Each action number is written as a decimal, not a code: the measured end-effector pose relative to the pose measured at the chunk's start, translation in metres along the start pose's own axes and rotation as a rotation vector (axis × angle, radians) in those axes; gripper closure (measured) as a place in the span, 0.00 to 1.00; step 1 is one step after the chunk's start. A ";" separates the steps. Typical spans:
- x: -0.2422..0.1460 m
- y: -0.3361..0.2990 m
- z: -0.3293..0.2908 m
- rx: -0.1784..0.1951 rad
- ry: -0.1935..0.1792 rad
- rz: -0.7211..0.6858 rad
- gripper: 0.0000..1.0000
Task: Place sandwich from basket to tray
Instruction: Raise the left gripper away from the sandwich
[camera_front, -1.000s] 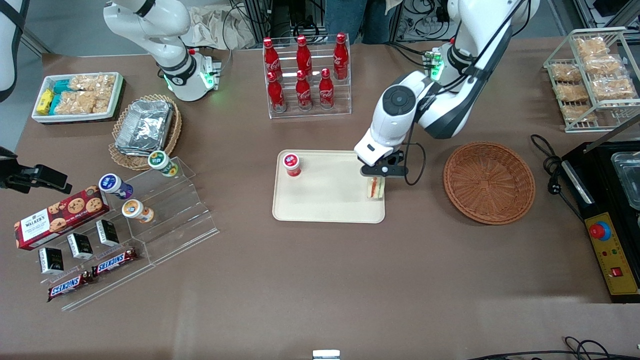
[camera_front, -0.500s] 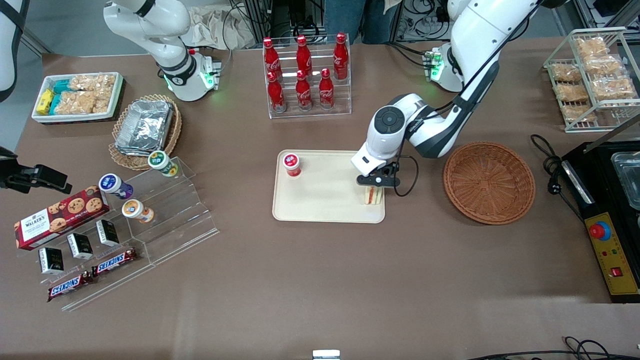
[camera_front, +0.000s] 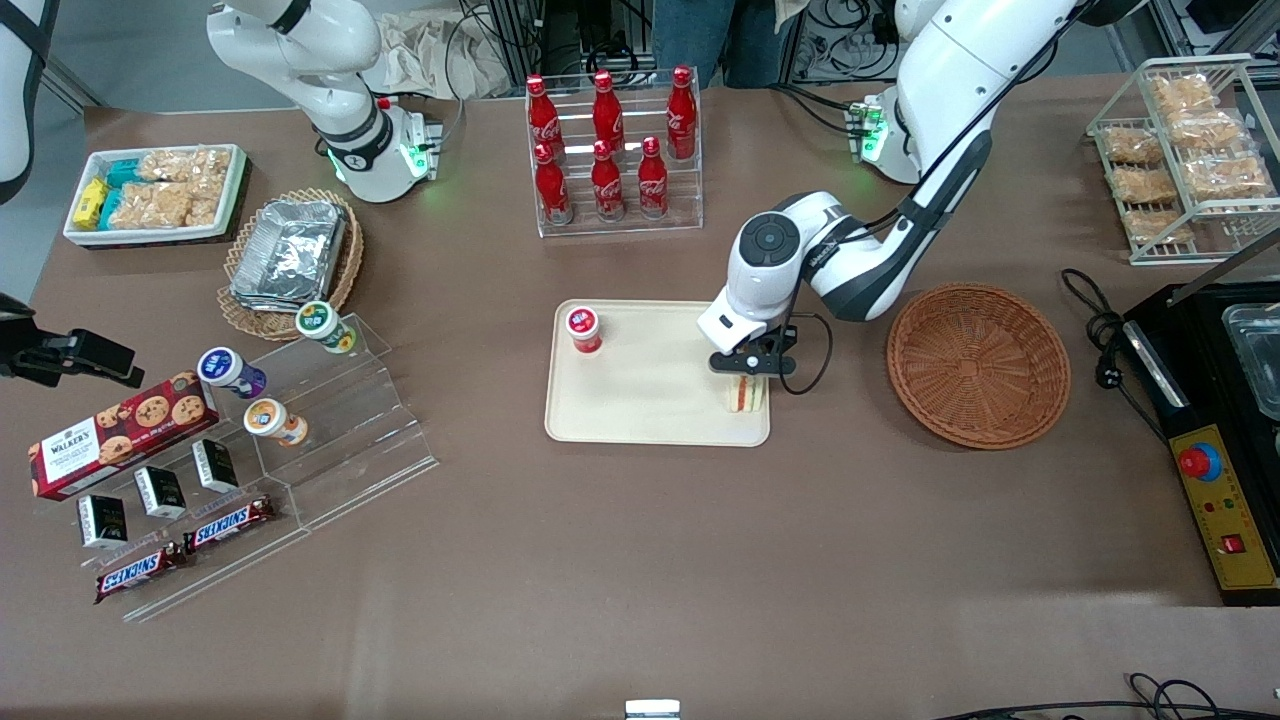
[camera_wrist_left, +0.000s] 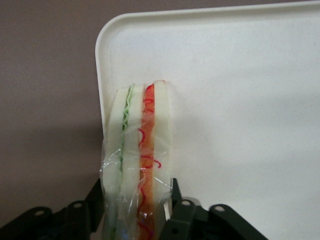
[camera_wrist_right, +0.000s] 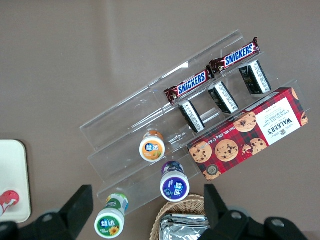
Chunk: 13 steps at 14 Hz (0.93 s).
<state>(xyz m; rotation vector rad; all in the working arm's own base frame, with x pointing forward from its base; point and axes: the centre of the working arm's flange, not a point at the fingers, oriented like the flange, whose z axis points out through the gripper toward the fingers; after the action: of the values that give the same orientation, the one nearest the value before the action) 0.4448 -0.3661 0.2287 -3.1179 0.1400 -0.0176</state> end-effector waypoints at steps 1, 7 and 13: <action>0.004 0.000 -0.006 0.003 0.009 -0.006 0.28; 0.048 -0.015 -0.145 0.142 -0.042 -0.159 0.00; 0.107 -0.080 -0.263 0.056 -0.063 -0.127 0.00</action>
<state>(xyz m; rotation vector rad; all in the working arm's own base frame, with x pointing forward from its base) 0.5554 -0.3008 0.4944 -3.0618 -0.0589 0.0733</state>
